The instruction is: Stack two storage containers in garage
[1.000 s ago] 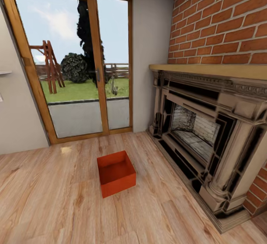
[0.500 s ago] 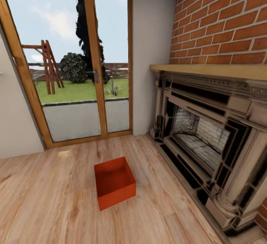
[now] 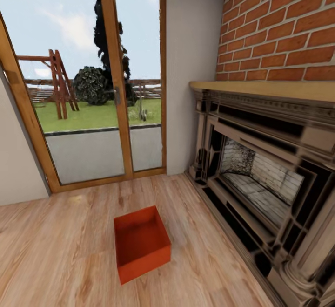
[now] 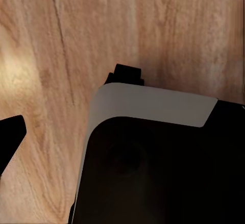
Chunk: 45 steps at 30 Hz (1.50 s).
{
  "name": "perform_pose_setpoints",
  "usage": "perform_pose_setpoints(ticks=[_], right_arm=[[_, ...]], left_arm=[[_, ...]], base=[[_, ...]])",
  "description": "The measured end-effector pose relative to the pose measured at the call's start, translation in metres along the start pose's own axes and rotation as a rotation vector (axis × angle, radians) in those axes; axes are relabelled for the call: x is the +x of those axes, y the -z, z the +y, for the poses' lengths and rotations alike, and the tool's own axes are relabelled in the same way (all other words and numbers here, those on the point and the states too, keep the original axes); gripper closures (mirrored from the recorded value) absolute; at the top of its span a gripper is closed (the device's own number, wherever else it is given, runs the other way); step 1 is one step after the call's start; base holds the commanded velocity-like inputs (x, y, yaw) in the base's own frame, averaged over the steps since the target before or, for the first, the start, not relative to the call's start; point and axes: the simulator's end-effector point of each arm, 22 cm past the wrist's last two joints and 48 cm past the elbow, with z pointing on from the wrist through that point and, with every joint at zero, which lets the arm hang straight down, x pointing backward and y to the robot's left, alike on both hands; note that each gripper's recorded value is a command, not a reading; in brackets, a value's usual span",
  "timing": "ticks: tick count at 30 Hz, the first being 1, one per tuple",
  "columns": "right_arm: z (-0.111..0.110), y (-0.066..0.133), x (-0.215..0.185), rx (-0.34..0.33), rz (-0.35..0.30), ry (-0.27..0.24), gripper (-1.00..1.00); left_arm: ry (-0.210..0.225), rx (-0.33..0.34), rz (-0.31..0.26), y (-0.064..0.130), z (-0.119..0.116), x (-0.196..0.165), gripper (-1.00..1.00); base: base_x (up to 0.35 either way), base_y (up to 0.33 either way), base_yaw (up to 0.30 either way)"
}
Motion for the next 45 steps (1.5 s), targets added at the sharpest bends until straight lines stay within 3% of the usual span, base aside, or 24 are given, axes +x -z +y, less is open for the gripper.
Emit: perform_pose_setpoints(ticks=[28,45], right_arm=[[0.0000,0.0000,0.0000,0.000,0.000,0.001,-1.00],[-0.0011,-0.0003,0.0001,0.001,0.001,0.000,-1.00]], left_arm=[[0.002,-0.002,0.000,-0.0001,0.0012,-0.0006,-1.00],[0.001,-0.003,0.000,-0.0002,0.0012,-0.0006,-1.00]], base=[[0.303,0.000,0.000],[0.019,0.000,0.000]])
